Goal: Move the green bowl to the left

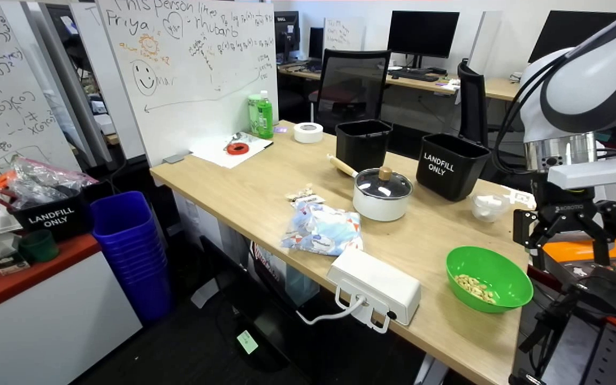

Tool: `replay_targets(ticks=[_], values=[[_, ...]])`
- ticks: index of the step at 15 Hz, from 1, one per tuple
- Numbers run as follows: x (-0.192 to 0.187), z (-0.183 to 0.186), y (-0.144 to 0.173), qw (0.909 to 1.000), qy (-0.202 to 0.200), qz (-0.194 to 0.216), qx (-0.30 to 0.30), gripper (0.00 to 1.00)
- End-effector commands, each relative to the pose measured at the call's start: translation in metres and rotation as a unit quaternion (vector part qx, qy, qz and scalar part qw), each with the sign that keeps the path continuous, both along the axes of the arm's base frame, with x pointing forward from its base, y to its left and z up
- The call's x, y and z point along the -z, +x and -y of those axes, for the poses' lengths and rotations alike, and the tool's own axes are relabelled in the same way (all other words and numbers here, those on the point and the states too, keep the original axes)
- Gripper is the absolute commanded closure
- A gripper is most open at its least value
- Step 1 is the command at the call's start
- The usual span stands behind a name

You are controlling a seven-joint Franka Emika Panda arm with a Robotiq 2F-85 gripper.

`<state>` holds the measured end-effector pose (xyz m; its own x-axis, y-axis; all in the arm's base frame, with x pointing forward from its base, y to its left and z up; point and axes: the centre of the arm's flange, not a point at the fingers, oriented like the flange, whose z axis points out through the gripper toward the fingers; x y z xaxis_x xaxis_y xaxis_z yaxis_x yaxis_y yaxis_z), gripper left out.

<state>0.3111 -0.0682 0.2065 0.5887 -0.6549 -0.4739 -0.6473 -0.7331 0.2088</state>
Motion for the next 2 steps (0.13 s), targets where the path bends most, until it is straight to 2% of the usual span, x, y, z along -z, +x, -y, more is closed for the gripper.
replay_targets(ticks=[1, 2], values=[[0.0, 0.0, 0.0, 1.0, 0.0, 0.0, 0.0, 0.0], [0.0001, 0.0, -0.0001, 1.0, 0.0, 0.0, 0.001, 0.0]])
